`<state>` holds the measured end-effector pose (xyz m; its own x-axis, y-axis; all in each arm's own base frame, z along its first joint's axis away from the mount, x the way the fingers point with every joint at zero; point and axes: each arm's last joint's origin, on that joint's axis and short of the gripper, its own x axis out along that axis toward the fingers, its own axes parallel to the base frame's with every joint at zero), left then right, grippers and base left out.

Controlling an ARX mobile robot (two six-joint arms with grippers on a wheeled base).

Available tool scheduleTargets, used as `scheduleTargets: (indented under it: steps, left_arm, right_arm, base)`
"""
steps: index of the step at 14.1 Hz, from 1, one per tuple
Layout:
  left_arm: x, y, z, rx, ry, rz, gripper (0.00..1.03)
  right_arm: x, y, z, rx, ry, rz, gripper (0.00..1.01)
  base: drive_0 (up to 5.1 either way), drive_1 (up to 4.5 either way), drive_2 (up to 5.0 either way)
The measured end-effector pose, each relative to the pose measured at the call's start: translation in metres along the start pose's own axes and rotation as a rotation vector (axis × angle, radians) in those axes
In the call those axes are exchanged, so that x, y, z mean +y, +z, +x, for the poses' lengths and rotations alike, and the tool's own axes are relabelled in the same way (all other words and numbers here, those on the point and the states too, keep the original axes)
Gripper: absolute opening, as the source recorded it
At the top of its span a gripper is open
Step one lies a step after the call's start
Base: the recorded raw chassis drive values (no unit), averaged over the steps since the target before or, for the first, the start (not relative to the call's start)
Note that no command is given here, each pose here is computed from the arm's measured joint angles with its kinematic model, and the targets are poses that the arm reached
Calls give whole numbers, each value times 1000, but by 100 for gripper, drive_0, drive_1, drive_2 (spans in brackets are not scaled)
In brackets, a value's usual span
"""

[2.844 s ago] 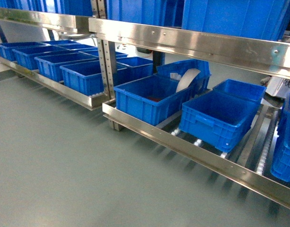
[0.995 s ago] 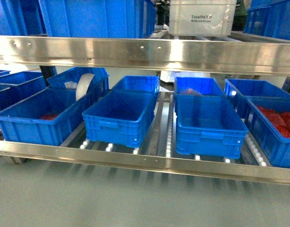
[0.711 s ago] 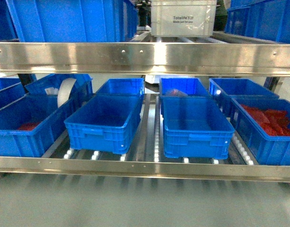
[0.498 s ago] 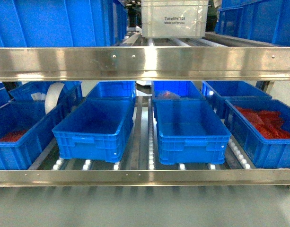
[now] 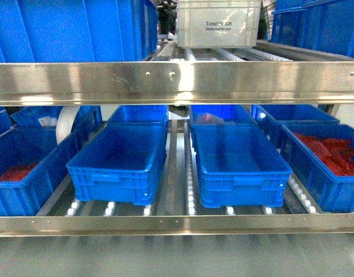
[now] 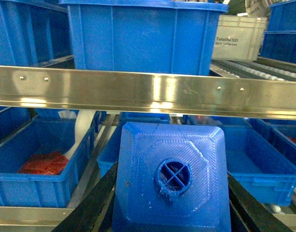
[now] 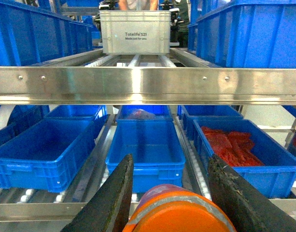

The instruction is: Sort blue parts and orange caps into right shelf containers

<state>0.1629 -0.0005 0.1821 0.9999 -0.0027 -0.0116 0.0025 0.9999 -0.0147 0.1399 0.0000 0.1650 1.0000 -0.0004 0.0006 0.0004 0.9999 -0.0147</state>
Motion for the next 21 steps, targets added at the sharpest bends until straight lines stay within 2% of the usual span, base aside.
scheduleTargets:
  steps: [3,21]
  left_arm:
    - [1,0,0,0,5,0,45]
    - [1,0,0,0,4,0,45]
  right_arm:
    - [0,0,0,2,1,0,41]
    - [0,0,0,0,0,5,41]
  base:
    - [-35,205,-276]
    - [0,0,0]
